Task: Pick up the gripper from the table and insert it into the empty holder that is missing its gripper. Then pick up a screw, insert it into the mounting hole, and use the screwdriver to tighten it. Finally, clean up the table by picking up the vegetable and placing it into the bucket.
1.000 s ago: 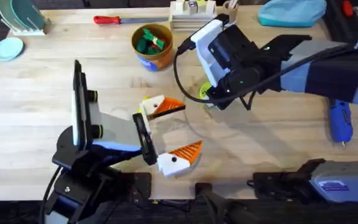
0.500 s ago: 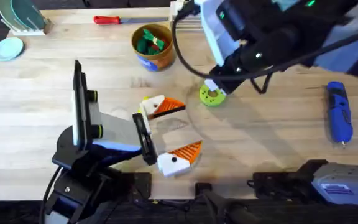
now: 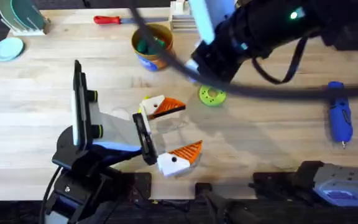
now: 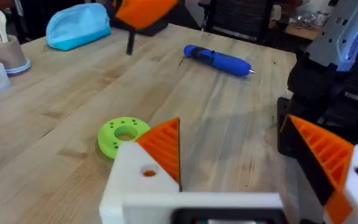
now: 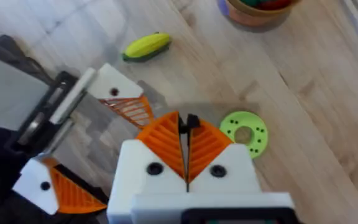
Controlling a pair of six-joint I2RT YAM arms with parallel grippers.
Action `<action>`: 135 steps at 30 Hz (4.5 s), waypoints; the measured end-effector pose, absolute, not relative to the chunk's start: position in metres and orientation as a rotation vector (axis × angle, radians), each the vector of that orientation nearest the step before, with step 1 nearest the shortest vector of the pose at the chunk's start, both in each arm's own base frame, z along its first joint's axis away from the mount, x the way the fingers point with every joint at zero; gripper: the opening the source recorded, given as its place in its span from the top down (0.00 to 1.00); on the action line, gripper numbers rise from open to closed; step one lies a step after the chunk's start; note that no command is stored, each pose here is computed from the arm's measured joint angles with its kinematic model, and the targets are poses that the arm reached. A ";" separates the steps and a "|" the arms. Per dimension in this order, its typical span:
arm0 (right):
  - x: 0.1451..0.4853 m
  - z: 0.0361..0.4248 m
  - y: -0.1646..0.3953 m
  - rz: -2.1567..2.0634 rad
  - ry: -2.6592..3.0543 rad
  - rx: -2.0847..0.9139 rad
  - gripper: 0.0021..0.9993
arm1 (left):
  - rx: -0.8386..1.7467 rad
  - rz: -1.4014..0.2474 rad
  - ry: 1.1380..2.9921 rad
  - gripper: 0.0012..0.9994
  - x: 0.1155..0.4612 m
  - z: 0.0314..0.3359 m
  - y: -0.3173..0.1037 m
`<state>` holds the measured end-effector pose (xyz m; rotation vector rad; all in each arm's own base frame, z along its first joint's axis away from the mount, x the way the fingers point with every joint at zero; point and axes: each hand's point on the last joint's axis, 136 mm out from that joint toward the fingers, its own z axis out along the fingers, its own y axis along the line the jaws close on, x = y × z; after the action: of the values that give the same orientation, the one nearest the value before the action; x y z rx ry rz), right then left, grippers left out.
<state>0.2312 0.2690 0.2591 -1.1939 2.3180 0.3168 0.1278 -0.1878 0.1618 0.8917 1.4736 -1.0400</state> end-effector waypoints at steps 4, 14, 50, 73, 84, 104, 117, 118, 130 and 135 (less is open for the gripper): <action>0.207 0.260 0.294 0.380 2.274 -1.277 1.00 | 0.892 -1.040 1.473 0.01 0.128 0.162 -0.188; 0.182 0.243 0.335 0.431 2.231 -1.396 1.00 | 0.892 -1.040 1.473 0.01 0.128 0.162 -0.188; 0.187 0.208 0.347 0.390 2.324 -1.422 0.75 | 0.887 -1.046 1.480 0.01 0.128 0.162 -0.188; 0.225 0.268 0.307 0.429 2.245 -1.174 0.07 | 0.891 -1.040 1.475 0.01 0.128 0.162 -0.188; 0.208 0.319 0.190 0.359 2.299 -0.916 0.06 | 0.891 -1.040 1.475 0.01 0.128 0.162 -0.188; 0.112 0.266 0.119 0.590 2.197 -0.699 0.06 | 0.891 -1.040 1.475 0.09 0.128 0.162 -0.188; 0.104 0.248 0.121 0.540 2.169 -0.905 0.06 | 0.895 -1.036 1.471 0.97 0.128 0.162 -0.188; 0.104 0.248 0.121 0.535 2.162 -0.916 0.06 | 0.895 -1.036 1.471 0.99 0.128 0.162 -0.188; 0.131 0.226 0.090 0.271 2.253 -0.763 0.06 | 0.895 -1.036 1.471 0.99 0.128 0.162 -0.188; 0.160 0.203 0.072 0.111 2.307 -0.596 0.06 | 0.895 -1.035 1.471 0.99 0.128 0.162 -0.188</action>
<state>0.1601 0.0719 0.2026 -0.5963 2.3071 0.1113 0.1279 -0.1877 0.1616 0.8954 1.4711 -1.0354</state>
